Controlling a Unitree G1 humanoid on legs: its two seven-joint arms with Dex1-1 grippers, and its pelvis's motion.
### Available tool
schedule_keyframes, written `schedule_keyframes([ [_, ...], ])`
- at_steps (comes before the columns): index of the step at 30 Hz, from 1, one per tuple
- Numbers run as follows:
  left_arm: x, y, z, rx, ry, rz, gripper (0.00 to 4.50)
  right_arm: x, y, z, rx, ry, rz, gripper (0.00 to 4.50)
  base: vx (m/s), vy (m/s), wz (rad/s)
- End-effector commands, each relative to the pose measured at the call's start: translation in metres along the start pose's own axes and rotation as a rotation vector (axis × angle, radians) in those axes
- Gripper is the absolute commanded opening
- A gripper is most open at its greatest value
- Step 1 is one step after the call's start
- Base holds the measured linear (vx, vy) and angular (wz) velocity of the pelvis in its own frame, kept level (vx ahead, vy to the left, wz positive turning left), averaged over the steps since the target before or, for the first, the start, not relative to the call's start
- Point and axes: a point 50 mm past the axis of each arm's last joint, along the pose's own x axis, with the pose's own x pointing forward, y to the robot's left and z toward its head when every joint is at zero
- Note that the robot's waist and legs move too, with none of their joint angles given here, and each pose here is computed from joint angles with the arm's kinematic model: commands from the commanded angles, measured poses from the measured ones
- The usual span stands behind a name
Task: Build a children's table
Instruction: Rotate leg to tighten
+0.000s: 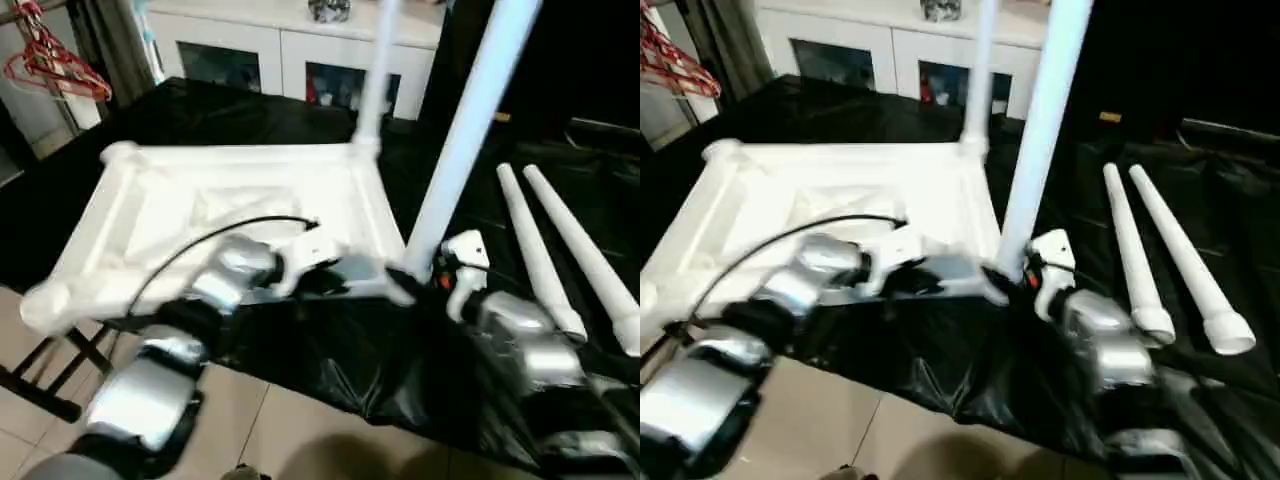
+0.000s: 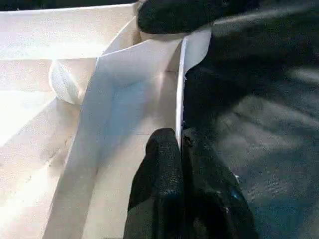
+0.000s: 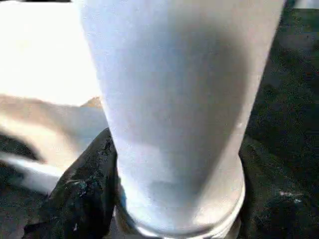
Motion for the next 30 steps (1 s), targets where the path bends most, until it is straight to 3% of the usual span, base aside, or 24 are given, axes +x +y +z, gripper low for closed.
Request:
schedule_keyframes([
  [1, 0.014, 0.002, 0.018, -0.008, -0.026, 0.111, 0.0, 0.017, 0.035, -0.018, 0.035, 0.07, 0.046, 2.76, 0.0, 0.0, 0.0],
  [5, 0.031, -0.005, 0.032, -0.001, -0.033, 0.156, 0.0, 0.034, 0.046, -0.016, 0.036, 0.056, -0.078, 2.76, 0.0, 0.0, 0.0],
  [6, 0.034, -0.008, 0.035, 0.005, -0.04, 0.138, 0.0, 0.037, 0.05, -0.011, 0.01, 0.031, -0.073, 3.32, 0.0, 0.0, 0.0],
  [11, 0.032, -0.008, 0.033, 0.014, -0.039, 0.12, 0.0, 0.038, 0.05, -0.006, 0.055, -0.013, -0.06, 3.82, 0.0, 0.0, 0.0],
  [18, 0.014, -0.005, 0.023, 0.068, -0.081, 0.024, 0.0, 0.025, 0.037, 0.006, -0.06, -0.033, 0.121, 4.02, 0.0, 0.0, 0.0],
  [21, 0.005, -0.004, 0.015, 0.078, -0.074, -0.027, 0.0, 0.016, 0.025, 0.009, -0.098, -0.03, 0.202, 4.02, 0.0, 0.0, 0.0],
  [30, -0.014, -0.004, 0.002, 0.101, -0.059, -0.153, 0.0, -0.009, 0.002, 0.015, -0.174, 0.043, 0.416, 4.02, 0.0, 0.0, 0.0],
])
